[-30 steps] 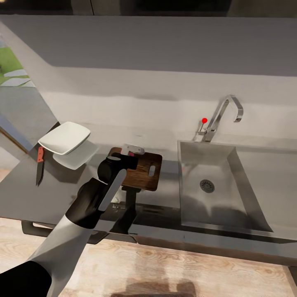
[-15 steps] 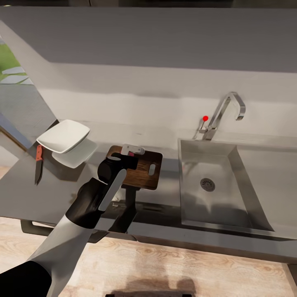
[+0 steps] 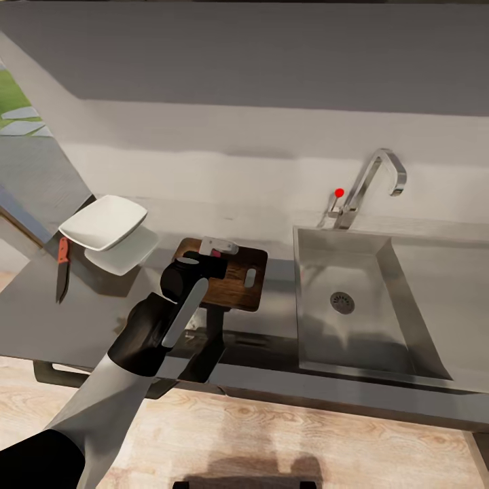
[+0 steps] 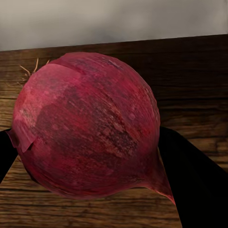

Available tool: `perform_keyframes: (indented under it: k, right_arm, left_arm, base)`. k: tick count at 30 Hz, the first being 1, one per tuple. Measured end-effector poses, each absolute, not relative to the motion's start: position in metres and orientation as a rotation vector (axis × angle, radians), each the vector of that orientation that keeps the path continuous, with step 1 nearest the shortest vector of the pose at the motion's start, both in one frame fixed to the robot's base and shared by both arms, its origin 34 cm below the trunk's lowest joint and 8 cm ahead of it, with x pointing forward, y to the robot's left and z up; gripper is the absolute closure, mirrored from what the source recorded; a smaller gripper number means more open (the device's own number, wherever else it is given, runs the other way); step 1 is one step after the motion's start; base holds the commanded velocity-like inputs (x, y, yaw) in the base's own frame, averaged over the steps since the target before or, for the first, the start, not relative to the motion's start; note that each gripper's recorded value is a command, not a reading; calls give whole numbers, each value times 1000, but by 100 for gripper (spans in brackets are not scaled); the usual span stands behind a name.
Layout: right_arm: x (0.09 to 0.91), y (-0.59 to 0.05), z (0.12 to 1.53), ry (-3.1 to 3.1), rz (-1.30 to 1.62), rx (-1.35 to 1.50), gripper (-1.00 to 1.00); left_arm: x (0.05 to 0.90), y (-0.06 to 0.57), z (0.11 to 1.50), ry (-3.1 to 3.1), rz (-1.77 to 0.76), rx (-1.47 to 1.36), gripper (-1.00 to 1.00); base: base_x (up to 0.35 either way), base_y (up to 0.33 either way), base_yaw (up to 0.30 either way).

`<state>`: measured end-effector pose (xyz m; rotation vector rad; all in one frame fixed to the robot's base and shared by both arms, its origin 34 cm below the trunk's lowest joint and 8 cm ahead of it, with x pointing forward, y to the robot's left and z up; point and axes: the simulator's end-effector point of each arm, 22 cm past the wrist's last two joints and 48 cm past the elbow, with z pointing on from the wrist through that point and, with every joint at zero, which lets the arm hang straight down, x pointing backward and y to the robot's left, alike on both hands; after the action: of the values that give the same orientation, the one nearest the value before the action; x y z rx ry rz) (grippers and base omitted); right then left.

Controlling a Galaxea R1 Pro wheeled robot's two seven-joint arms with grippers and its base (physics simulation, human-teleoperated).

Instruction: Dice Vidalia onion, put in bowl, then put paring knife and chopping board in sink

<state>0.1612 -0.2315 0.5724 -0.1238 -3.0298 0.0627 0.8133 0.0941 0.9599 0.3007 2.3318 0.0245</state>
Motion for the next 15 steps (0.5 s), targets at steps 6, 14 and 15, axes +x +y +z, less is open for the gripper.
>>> perform_keyframes:
  k: [6,14,15]
  right_arm:
    - [161,-231,572,-3030,62,-125,-100]
    - [161,-232,572,-3030,63,-125,-100]
    - [161,-232,572,-3030,63,-125,-100]
  left_arm:
    - [813,94,960,2331,24,301,100]
    - [813,94,960,2332,24,301,100]
    - [813,94,960,2332,25,301,100]
  base:
    - [0,0,0]
    - [0,0,0]
    - [0,0,0]
